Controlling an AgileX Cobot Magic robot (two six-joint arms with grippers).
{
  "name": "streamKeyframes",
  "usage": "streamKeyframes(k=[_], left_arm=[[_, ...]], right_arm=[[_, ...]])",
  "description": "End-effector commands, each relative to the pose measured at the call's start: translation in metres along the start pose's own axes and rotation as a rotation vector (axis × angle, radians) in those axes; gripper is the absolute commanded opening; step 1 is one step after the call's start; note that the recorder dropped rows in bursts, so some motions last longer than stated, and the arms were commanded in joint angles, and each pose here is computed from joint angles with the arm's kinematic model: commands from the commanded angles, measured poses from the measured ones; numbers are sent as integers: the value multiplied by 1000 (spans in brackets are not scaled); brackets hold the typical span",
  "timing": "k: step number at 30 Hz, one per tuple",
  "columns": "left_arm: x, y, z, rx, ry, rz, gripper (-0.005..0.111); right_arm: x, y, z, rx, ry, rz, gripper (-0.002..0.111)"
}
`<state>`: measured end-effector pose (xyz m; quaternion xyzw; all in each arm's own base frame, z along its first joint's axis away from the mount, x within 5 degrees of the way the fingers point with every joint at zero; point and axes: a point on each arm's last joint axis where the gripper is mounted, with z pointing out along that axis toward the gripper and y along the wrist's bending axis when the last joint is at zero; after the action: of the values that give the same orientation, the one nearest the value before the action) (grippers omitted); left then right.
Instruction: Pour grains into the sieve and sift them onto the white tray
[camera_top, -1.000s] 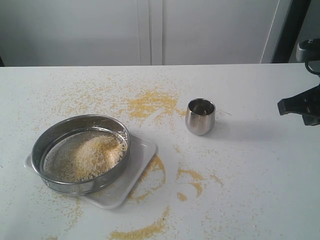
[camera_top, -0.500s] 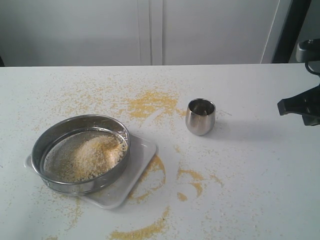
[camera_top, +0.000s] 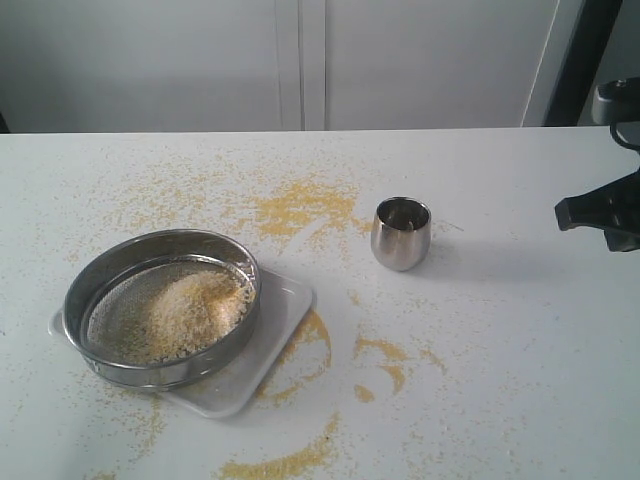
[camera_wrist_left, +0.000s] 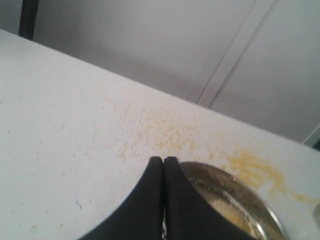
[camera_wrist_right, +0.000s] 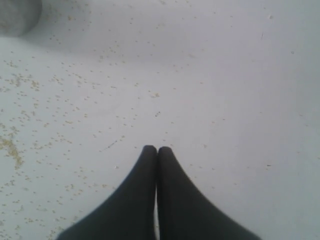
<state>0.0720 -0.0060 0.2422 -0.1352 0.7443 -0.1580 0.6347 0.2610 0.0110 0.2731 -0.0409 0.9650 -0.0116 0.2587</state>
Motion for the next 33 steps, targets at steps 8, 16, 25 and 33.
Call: streamKeyframes(k=[8,16,25,33], left_arm=[[-48,-31,50,42,540,382,0],[-66,-39,103,86,790,424,0],[-73,-41,155,118,934,435,0],[-53,-57,207,203,1023,503,0]], right_arm=[[-1,-1,-2,4,-16,-14,0],[-1,-1,-2,4,-16,-14,0],[-1,-1,-2,4,-16,-14,0],[-1,-1,-2,4,-16,-14,0]])
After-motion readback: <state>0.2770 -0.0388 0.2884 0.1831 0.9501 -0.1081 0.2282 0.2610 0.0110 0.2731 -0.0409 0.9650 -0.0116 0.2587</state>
